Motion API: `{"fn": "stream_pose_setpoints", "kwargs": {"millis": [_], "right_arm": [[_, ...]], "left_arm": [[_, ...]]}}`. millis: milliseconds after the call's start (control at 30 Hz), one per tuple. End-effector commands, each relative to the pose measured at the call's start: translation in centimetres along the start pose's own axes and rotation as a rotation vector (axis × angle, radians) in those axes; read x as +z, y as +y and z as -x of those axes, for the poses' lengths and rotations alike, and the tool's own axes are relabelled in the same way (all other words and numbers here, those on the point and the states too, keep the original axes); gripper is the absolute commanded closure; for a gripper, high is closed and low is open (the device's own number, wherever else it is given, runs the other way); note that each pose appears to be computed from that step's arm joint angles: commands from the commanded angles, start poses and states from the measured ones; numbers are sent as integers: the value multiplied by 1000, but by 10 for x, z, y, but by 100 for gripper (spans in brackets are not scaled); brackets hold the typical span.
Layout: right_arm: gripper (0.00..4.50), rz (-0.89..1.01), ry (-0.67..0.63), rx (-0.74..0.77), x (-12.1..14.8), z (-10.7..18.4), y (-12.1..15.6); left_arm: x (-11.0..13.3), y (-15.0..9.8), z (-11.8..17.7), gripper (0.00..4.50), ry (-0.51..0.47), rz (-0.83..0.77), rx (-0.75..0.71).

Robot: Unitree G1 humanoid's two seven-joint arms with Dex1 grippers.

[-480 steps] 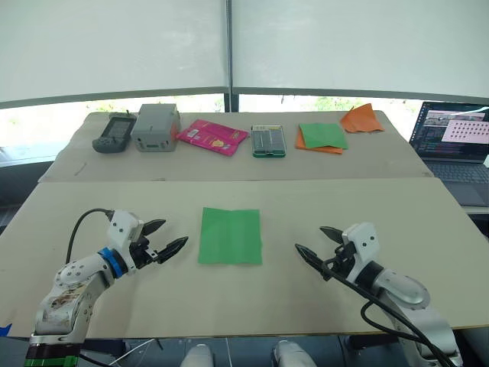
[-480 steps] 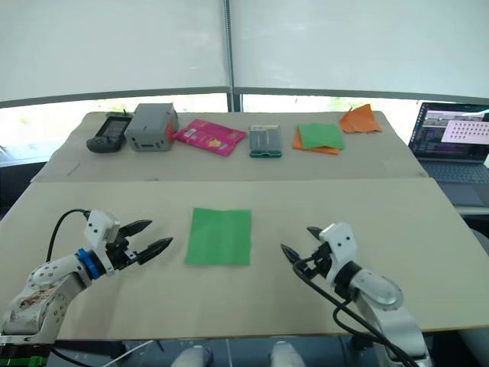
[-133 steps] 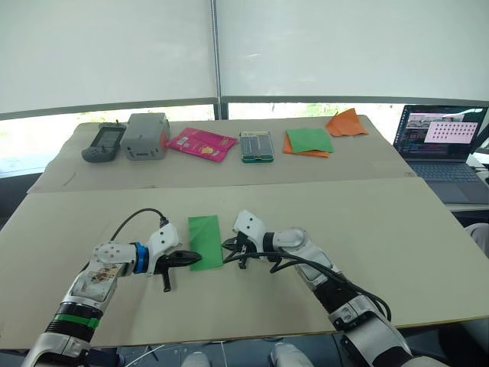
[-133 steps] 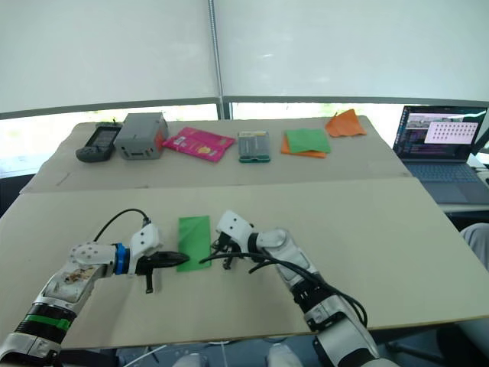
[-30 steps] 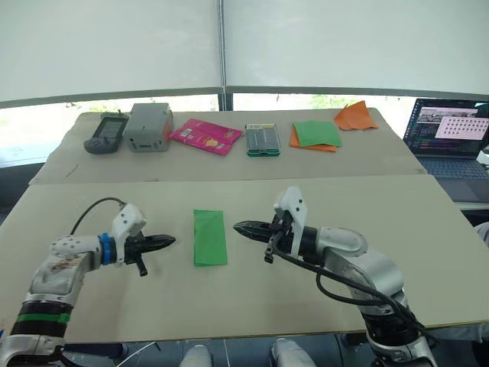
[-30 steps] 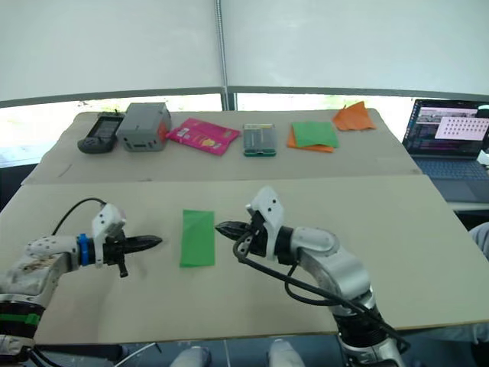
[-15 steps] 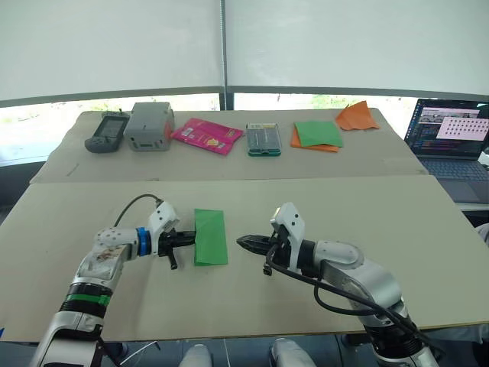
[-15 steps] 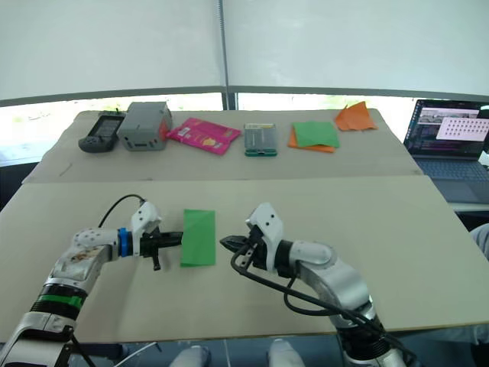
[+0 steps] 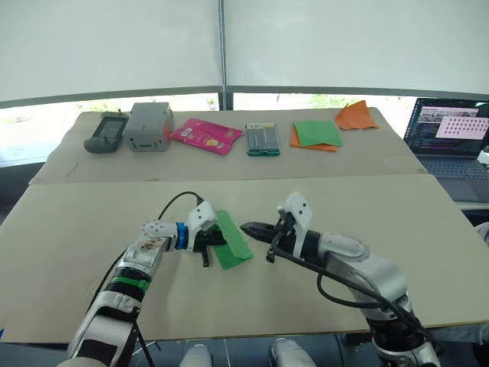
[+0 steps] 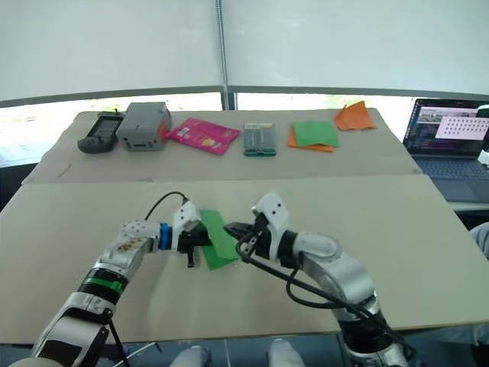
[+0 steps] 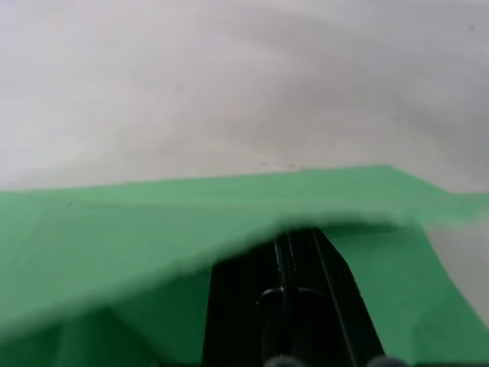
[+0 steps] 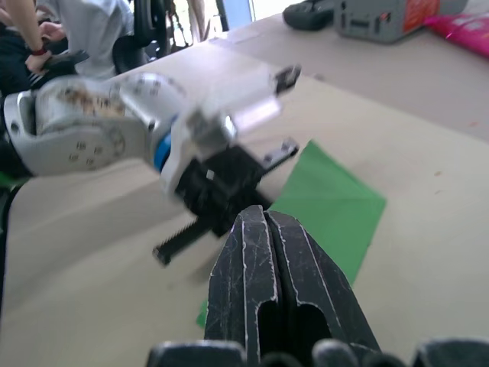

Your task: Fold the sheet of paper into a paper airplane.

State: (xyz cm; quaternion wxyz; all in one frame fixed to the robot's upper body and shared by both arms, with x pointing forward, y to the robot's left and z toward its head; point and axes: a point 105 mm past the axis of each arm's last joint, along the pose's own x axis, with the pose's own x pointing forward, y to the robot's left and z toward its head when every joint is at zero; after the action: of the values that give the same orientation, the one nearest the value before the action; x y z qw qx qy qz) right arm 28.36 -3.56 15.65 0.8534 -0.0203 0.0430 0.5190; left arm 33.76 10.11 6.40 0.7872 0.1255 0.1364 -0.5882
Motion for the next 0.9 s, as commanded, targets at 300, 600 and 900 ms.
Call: {"fn": "stream_pose_setpoints", "kwargs": {"millis": [300,600,900], "right_arm": [[448,21,1,6,5,-6,-5],[448,30,0,-11,5,3,-11],[448,24,-9,-2,7,3,-6]], "left_arm": [[31,2,8,450,-77,-60,12],[33,3,5,450,-67,-66,18],[44,18,-23,450,-68,-91,23]]}}
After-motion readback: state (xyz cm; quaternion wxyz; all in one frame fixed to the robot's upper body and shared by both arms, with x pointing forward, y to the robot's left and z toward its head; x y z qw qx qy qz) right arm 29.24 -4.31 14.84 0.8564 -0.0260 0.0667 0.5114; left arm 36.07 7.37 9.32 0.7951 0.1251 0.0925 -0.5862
